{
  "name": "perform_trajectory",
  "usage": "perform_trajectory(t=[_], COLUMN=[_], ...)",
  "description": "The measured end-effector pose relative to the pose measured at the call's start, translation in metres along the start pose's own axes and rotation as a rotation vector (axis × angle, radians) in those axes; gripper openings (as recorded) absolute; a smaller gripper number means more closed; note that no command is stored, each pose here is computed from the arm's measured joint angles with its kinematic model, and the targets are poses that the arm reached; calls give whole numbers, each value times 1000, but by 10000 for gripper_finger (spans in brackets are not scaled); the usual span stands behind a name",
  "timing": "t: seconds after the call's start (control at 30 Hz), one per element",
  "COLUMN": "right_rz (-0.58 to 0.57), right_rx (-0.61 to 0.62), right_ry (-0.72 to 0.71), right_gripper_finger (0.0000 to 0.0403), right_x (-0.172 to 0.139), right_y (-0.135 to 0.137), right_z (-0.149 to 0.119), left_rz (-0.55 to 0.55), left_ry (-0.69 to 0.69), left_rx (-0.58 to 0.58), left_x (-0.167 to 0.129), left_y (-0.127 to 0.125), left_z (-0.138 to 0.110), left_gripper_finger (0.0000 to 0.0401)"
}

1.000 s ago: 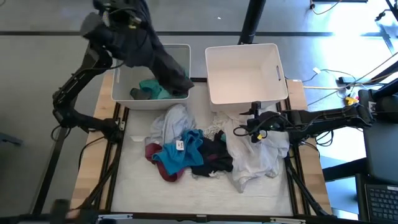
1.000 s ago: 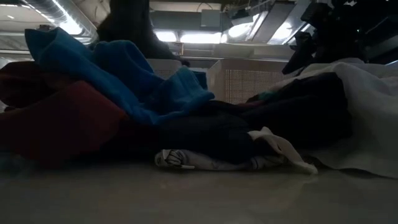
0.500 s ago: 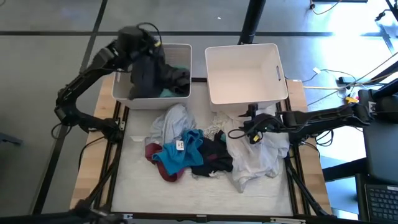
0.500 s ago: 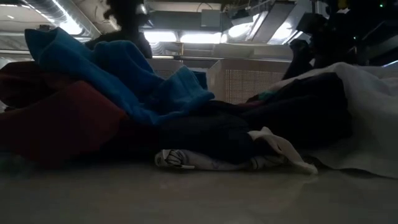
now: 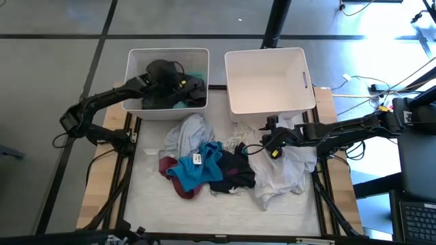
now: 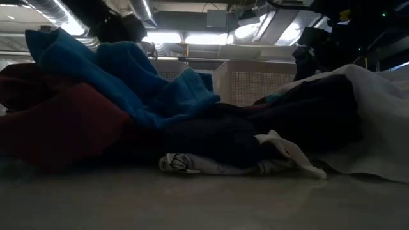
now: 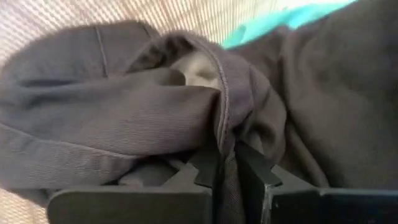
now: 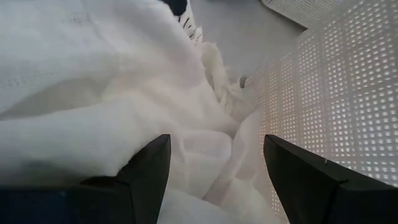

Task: Sort clothes
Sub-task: Put the black shorts into the left white laundry bin, then put the light blue shorts into the left white laundry bin

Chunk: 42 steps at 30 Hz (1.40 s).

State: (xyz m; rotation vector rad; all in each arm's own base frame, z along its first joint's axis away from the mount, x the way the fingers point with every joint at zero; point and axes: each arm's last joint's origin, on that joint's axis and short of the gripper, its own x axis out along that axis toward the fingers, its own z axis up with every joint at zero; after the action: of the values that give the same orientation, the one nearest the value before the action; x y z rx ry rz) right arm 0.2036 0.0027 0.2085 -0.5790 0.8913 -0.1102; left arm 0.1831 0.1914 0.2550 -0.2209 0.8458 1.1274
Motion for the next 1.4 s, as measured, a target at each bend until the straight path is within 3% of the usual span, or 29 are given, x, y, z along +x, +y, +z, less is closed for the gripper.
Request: perform_trajectory(t=[0.2,0.4,0.67,0.77,1.0,1.23,1.4], right_rz=[-2,-5,-9,-10,-13,-13,-14], right_rx=[-1,1,-3,-2,-18,-21,-21], right_ry=[-4,-12,-20,-21,-27,-29,-29], right_gripper_finger=[259,259,259,259,259,259,259], right_x=[0,0,0,0,0,0,0], right_y=[0,-1,-1,-1,-1,-1,-2], right_z=[0,1,2,2,3,3,3], left_rz=[-13,-42,-122,-238,-733,-925,-1013], left_ry=[14,4,-142,-189,-300,-204,-139], left_rx=[-25,-8,-44,-51,92,234,308], left_x=[1,-9,-68,-92,-134,-155,-167], left_y=[0,3,16,14,-29,-86,-111], left_z=[-4,8,50,57,54,21,-7], left_gripper_finger=[71,134,171,172,172,172,172])
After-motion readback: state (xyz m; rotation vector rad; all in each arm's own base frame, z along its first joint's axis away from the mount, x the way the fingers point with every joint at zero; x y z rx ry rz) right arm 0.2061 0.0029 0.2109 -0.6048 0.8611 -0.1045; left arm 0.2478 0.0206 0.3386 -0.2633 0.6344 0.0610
